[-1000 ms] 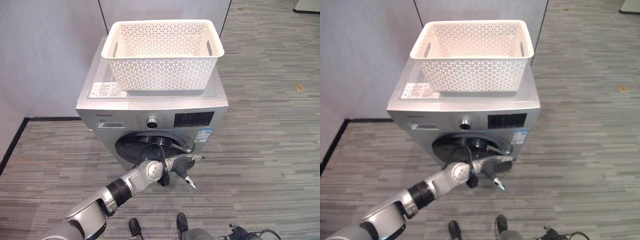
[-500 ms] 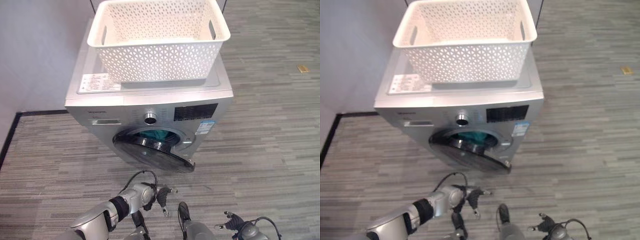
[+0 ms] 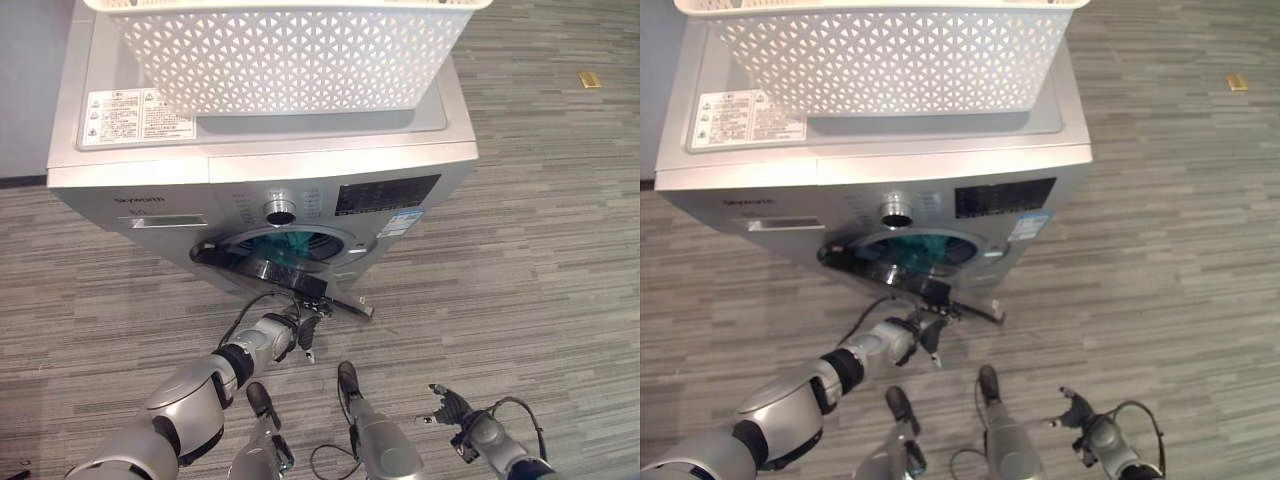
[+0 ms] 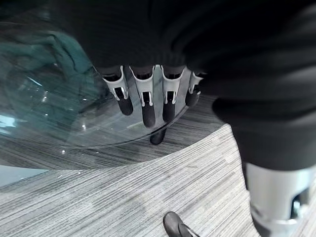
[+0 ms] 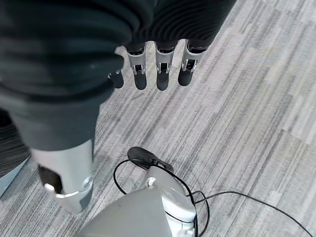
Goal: Grab the laundry basket,head to the washer,open it,put in the laundry and shut it.
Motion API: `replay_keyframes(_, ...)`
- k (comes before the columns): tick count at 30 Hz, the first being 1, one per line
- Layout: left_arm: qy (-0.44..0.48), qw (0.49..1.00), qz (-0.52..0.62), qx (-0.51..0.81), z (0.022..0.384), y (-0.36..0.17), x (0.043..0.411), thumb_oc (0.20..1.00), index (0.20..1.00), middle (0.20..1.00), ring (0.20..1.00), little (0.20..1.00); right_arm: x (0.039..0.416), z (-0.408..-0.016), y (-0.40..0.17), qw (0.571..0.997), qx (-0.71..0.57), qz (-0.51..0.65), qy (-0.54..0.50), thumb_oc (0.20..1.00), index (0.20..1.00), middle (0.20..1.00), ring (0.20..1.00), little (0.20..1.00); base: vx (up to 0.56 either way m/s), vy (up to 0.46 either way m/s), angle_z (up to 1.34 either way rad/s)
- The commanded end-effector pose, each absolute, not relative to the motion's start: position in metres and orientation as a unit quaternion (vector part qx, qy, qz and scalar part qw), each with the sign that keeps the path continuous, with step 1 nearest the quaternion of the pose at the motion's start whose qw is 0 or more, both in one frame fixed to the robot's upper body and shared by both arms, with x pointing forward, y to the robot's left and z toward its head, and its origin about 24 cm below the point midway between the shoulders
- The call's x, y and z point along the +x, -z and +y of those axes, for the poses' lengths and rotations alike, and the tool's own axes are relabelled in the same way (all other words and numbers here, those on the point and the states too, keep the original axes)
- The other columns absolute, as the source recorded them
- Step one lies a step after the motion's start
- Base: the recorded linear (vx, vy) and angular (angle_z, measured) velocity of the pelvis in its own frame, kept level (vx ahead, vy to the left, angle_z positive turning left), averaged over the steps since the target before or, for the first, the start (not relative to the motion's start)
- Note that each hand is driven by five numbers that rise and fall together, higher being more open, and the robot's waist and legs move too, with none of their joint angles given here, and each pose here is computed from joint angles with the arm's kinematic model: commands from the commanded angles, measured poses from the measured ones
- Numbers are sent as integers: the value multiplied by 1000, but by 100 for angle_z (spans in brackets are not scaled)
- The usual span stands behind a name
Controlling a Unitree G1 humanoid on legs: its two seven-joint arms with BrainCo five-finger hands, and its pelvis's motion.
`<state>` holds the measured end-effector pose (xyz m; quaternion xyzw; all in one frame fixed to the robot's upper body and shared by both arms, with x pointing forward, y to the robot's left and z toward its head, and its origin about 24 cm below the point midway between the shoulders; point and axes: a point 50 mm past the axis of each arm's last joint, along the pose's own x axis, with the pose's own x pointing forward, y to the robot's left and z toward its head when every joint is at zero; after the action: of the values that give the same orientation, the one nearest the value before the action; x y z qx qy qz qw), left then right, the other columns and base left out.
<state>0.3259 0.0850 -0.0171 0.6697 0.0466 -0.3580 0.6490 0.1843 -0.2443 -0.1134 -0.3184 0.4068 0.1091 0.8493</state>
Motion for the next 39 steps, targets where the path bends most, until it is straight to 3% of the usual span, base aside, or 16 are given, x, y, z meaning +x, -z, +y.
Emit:
replay_keyframes(1, 150, 701, 58, 694, 145, -64, 391, 1000, 1000, 1000, 1000, 1000, 189, -243, 103, 861, -332, 367, -120, 1000, 1000, 1000, 1000, 1000, -34, -17, -18)
replay_keyframes(5, -12, 795, 115, 596, 225, -114, 404, 1000, 1000, 1000, 1000, 1000, 189, -240, 97, 873, -321, 347, -121, 1000, 1000, 1000, 1000, 1000, 65, 0, -25)
replay_keyframes(6, -134, 838, 47, 527, 262, -192, 412, 1000, 1000, 1000, 1000, 1000, 178, -238, 98, 881, -301, 344, -119, 1000, 1000, 1000, 1000, 1000, 67, -25, -25)
replay_keyframes(8, -198, 873, -55, 441, 264, -258, 413, 1000, 1000, 1000, 1000, 1000, 176, -238, 99, 882, -304, 341, -113, 1000, 1000, 1000, 1000, 1000, 105, 49, 5)
replay_keyframes(10, -203, 902, -121, 361, 256, -296, 412, 1000, 1000, 1000, 1000, 1000, 182, -240, 97, 884, -307, 337, -106, 1000, 1000, 1000, 1000, 1000, 103, 92, 26)
replay_keyframes(18, -187, 910, -202, 311, 227, -319, 413, 1000, 1000, 1000, 1000, 1000, 202, -229, 82, 896, -318, 283, -124, 1000, 1000, 1000, 1000, 1000, 23, 19, 5)
replay_keyframes(23, -151, 923, -227, 273, 202, -291, 415, 1000, 1000, 1000, 1000, 1000, 196, -230, 85, 891, -326, 290, -129, 1000, 1000, 1000, 1000, 1000, 4, 0, -1)
replay_keyframes(27, -97, 942, -218, 237, 179, -228, 409, 1000, 1000, 1000, 1000, 1000, 181, -235, 97, 880, -327, 322, -119, 1000, 1000, 1000, 1000, 1000, -4, 0, 1)
replay_keyframes(30, -17, 974, -167, 149, 155, -139, 375, 1000, 1000, 1000, 1000, 1000, 156, -239, 117, 866, -309, 381, -98, 1000, 1000, 1000, 1000, 1000, 91, 32, 17)
replay_keyframes(31, -17, 974, -167, 149, 155, -139, 375, 1000, 1000, 1000, 1000, 1000, 156, -239, 117, 866, -309, 381, -98, 1000, 1000, 1000, 1000, 1000, 82, 45, 35)
replay_keyframes(34, 90, 986, -48, 135, 164, -48, 317, 1000, 1000, 1000, 1000, 1000, 129, -249, 133, 843, -285, 448, -80, 1000, 1000, 1000, 1000, 1000, 176, 99, 35)
replay_keyframes(37, 102, 984, -8, 143, 174, -28, 302, 1000, 1000, 1000, 1000, 1000, 123, -252, 136, 837, -280, 465, -75, 1000, 1000, 1000, 1000, 1000, 121, 83, 17)
replay_keyframes(38, 104, 987, 73, 101, 187, 10, 271, 1000, 1000, 1000, 1000, 1000, 112, -255, 141, 825, -272, 491, -72, 1000, 1000, 1000, 1000, 1000, 115, 73, 10)
replay_keyframes(39, 104, 987, 73, 101, 187, 10, 271, 1000, 1000, 1000, 1000, 1000, 112, -255, 141, 825, -272, 491, -72, 1000, 1000, 1000, 1000, 1000, 149, 111, 10)
